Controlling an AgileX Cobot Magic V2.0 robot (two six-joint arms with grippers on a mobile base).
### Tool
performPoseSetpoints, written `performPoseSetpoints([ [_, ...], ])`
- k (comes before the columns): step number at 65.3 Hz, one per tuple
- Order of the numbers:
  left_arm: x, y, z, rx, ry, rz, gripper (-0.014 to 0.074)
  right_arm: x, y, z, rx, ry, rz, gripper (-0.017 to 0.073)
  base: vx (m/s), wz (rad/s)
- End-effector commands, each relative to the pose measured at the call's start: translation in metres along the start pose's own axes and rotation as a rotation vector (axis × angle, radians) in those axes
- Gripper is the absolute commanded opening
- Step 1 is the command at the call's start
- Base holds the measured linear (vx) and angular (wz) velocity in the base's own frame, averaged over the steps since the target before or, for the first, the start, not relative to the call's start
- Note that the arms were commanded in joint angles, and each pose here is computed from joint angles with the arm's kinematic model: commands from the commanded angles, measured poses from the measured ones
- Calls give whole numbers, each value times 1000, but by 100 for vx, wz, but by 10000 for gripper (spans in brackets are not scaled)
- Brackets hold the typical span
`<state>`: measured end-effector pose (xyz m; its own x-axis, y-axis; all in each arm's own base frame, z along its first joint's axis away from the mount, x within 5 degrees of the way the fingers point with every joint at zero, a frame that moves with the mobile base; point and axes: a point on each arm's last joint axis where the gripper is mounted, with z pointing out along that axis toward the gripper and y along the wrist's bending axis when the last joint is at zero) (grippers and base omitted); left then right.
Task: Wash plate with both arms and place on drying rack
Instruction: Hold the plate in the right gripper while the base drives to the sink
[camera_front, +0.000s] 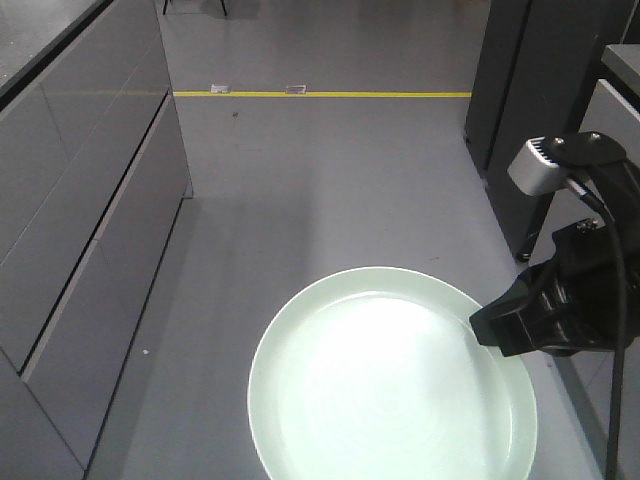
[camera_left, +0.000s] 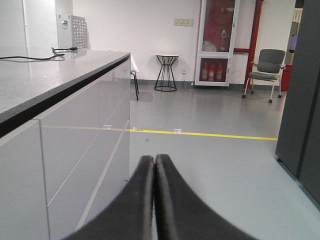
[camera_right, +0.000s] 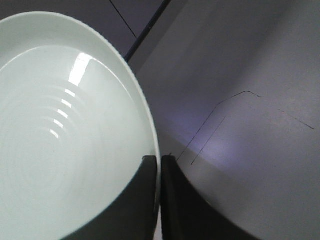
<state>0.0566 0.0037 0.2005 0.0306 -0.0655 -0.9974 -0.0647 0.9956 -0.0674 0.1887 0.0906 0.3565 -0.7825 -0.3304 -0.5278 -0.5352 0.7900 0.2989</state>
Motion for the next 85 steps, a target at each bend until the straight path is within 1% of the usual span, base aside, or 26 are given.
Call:
performPoseSetpoints([
  [1,-17,-1,-3,10,-116,-10,-6,-6,6,-11,-16,-83,-13,-8,25,-4],
  [85,-17,-1,-3,10,-116,-10,-6,-6,6,-11,-16,-83,-13,-8,24,-11],
])
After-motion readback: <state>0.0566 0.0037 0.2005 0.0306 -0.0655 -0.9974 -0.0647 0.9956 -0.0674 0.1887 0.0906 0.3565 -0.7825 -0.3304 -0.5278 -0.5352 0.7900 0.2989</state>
